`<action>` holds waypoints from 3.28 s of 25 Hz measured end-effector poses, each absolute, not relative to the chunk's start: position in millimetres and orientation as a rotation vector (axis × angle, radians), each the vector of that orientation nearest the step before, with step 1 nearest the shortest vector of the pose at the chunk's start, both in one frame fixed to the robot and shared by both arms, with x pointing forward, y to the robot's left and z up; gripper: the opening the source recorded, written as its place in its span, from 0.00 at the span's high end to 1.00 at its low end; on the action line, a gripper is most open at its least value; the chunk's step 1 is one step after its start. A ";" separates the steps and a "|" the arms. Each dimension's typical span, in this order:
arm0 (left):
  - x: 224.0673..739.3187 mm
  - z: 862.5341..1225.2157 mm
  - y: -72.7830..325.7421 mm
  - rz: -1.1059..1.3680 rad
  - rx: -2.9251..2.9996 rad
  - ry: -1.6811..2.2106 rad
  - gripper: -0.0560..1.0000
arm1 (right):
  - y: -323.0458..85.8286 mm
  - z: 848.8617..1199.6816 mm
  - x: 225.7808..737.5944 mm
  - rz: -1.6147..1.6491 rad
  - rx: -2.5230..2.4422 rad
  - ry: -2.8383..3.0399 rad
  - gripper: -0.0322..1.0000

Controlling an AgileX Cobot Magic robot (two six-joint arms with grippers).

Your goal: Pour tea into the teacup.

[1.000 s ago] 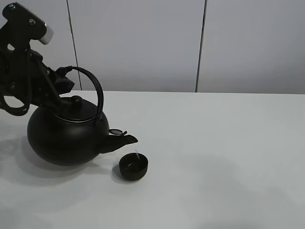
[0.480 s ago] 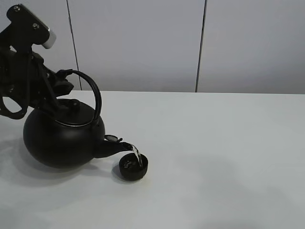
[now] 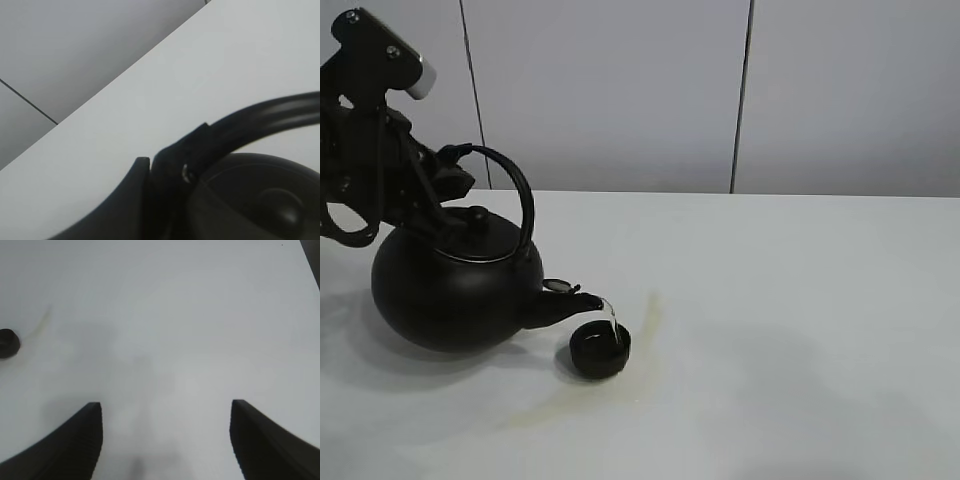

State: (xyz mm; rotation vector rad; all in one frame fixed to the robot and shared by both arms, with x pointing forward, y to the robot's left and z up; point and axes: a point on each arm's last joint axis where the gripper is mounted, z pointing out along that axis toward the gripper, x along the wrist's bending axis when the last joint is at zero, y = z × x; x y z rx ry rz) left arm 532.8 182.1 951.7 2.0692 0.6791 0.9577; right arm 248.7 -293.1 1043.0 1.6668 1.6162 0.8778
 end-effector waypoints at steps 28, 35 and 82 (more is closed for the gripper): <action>540.9 964.3 205.1 0.627 1.632 0.989 0.85 | -293.1 1043.0 248.8 0.878 1.666 1.615 0.49; 519.4 948.6 238.7 0.580 1.538 1.000 0.85 | -293.1 1043.0 248.8 0.878 1.666 1.615 0.49; 496.3 914.4 256.4 0.810 1.705 0.900 0.85 | -293.1 1043.1 248.8 0.879 1.666 1.615 0.49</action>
